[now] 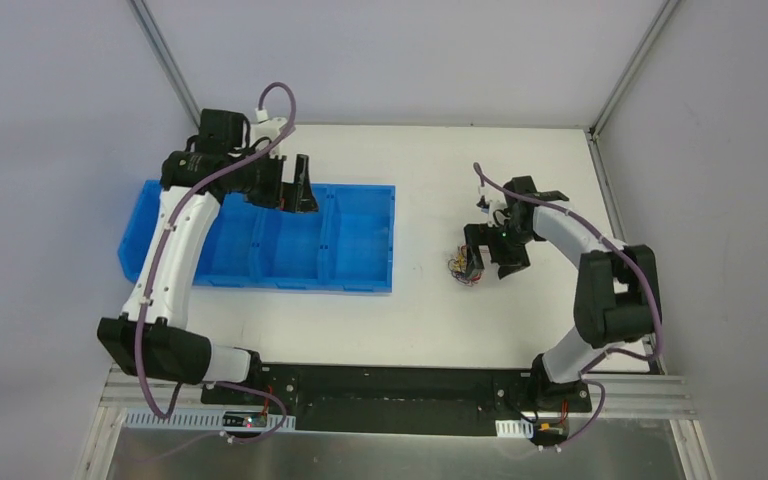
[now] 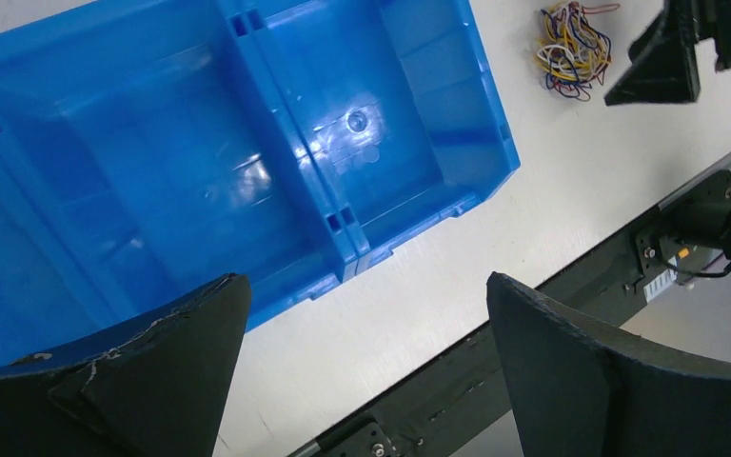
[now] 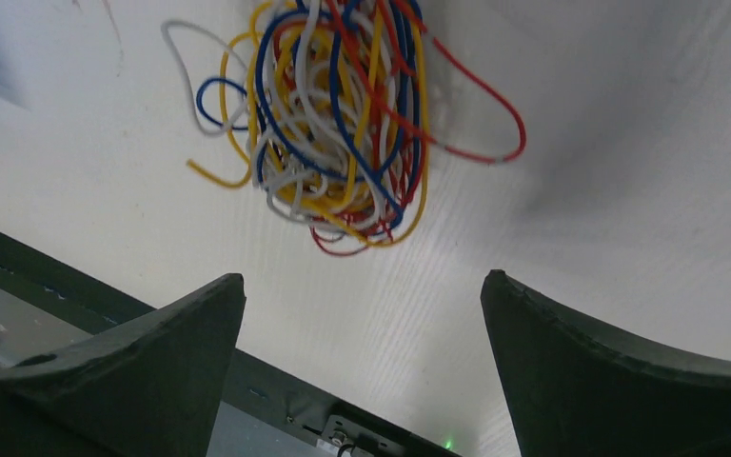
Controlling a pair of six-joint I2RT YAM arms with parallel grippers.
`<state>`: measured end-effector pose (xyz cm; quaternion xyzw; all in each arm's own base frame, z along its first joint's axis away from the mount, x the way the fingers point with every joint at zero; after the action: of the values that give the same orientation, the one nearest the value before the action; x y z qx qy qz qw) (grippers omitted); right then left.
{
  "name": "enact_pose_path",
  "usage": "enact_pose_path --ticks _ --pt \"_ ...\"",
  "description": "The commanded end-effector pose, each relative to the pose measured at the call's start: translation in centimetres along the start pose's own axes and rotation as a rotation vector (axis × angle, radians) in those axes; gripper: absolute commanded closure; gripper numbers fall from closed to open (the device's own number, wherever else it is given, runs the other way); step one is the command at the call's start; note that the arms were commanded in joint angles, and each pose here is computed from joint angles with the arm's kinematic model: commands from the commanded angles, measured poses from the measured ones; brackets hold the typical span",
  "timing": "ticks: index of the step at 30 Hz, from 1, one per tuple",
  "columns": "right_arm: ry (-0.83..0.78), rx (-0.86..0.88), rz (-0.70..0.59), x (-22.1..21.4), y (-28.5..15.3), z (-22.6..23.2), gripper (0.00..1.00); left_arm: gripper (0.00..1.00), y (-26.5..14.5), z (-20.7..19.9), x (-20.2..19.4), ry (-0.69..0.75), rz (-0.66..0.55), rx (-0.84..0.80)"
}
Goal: Untangle the cables
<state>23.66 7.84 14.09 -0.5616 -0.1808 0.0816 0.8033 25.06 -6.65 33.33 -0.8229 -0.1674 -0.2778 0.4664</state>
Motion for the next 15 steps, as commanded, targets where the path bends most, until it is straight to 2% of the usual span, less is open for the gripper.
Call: enact_pose_path --ticks 1,4,7,8,10,14,15 --pt "-0.030 0.062 -0.095 4.1 1.5 0.6 0.01 0.00 1.7 -2.0 2.3 0.144 -0.035 -0.096" --pt "-0.047 0.066 -0.094 5.6 3.2 0.8 0.10 0.00 3.3 -3.0 3.2 0.178 -0.032 -0.125" --pt "-0.062 0.082 -0.072 6.7 3.8 0.9 0.39 0.00 5.2 -3.9 3.5 0.184 -0.002 -0.157" --pt "-0.072 0.088 -0.070 6.9 3.6 0.9 0.51 0.00 5.9 -4.4 3.4 0.190 0.013 -0.171" --pt "-0.108 0.110 -0.085 6.8 2.4 1.4 0.70 0.03 7.3 -5.8 3.2 0.212 0.046 -0.208" --pt "-0.181 0.173 -0.163 5.8 -2.1 2.8 1.00 0.06 10.5 -9.8 2.4 0.286 0.127 -0.325" --pt "-0.189 0.190 -0.190 5.5 -3.4 3.1 1.00 0.07 11.3 -10.8 2.2 0.299 0.142 -0.360"
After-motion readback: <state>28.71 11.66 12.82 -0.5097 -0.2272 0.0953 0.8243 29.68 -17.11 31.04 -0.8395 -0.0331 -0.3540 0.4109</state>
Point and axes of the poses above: each gripper's point midway between its finger pads, its own y axis out along the fingers, its own z axis along the line the jaws close on, x = y × z, the point moved 8 cm from there along -y, back along the fingers, and after that the axes turned 7 degrees about -y, right-handed, at the moved point
